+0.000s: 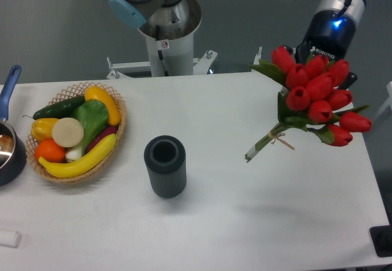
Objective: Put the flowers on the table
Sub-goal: 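Carry the red tulip bouquet with the gripper toward the table center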
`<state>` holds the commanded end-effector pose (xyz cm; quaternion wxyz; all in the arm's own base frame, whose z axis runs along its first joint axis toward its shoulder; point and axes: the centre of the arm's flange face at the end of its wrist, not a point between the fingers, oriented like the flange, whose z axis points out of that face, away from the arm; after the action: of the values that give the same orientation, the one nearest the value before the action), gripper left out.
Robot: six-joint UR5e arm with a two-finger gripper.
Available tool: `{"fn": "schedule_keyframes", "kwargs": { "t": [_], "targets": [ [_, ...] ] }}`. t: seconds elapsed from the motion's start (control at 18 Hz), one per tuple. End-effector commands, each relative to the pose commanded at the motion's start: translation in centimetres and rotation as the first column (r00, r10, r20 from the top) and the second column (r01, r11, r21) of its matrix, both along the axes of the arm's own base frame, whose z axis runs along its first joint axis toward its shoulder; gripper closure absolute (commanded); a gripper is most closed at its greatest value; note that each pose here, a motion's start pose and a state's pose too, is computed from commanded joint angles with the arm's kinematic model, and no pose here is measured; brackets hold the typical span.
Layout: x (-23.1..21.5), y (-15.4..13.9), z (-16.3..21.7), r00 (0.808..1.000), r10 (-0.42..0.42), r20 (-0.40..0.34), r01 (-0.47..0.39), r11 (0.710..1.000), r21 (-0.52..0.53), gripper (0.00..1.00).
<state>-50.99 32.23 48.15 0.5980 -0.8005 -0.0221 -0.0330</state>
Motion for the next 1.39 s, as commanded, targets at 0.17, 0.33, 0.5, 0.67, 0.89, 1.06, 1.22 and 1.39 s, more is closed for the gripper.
{"fn": "schedule_keyframes", "kwargs": {
  "t": [0.17,0.33,0.5,0.67,0.89,1.06,1.22,1.39],
  "targets": [
    [-0.2,0.1,-0.2,1.000,0.020,-0.011,-0.021,0.999,-0.046,0.55],
    [0.0,-0.1,-0.4,0.999,0.036,-0.024,-0.038,0.996,-0.079,0.55],
    [0.4,0.5,-0.8,0.998,0.048,-0.043,-0.053,0.989,-0.136,0.55],
    [0.6,1.4,-0.7,0.997,0.050,-0.059,-0.060,0.982,-0.176,0.55],
    [1.8,3.0,-1.9,0.994,0.055,-0.089,-0.078,0.956,-0.283,0.54],
    [2.3,3.3,-2.2,0.991,0.068,-0.115,-0.104,0.934,-0.343,0.54],
    [2.9,4.6,-3.0,0.990,0.056,-0.130,-0.103,0.916,-0.388,0.55],
    [2.6,4.2,-3.6,0.982,0.060,-0.178,-0.136,0.880,-0.455,0.55]
  ]
}}
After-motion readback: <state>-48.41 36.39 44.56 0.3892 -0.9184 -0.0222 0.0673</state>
